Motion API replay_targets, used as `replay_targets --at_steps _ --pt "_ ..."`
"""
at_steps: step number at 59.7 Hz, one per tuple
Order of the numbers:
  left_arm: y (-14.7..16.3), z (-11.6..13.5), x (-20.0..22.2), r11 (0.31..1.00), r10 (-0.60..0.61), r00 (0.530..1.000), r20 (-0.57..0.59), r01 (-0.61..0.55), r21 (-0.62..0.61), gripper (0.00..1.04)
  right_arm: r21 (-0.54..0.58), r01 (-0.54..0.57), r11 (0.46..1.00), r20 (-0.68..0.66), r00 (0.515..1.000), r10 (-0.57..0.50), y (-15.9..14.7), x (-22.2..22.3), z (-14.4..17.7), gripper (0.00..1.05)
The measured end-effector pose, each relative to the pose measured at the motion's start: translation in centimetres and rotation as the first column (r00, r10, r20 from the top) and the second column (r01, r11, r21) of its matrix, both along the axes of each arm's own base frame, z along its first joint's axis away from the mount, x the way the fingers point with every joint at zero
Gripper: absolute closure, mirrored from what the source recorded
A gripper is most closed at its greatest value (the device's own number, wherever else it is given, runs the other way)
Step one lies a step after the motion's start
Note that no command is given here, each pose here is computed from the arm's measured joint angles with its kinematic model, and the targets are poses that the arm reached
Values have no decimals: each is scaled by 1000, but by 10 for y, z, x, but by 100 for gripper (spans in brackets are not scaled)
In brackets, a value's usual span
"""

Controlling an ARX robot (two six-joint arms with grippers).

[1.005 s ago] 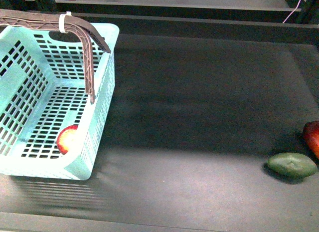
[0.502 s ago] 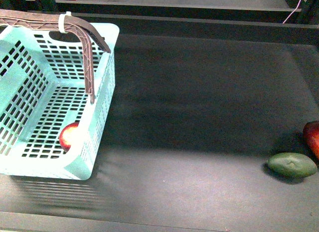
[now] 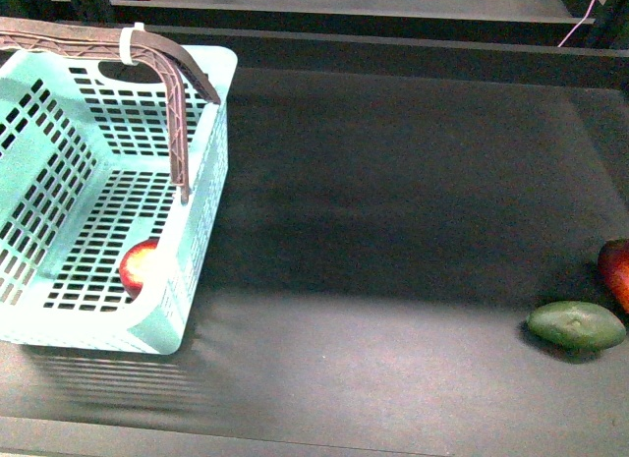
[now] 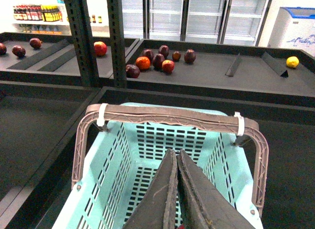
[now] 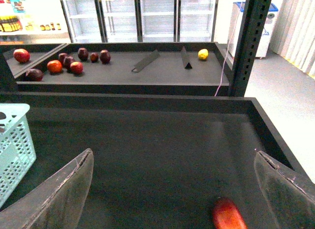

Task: Pick apple with right arm and hold basket with left

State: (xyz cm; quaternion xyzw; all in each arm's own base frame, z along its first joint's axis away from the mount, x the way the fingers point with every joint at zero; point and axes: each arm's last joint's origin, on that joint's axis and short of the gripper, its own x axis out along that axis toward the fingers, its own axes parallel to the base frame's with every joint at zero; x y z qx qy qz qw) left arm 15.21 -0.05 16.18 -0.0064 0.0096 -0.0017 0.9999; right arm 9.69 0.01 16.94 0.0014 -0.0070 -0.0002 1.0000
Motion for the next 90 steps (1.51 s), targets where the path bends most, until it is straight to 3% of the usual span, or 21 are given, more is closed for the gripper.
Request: replay_targets --at_steps 90 --pt "0 7 -55 1000 1 1000 31 -1 2 102 0 0 1000 0 1000 0 0 0 0 9"
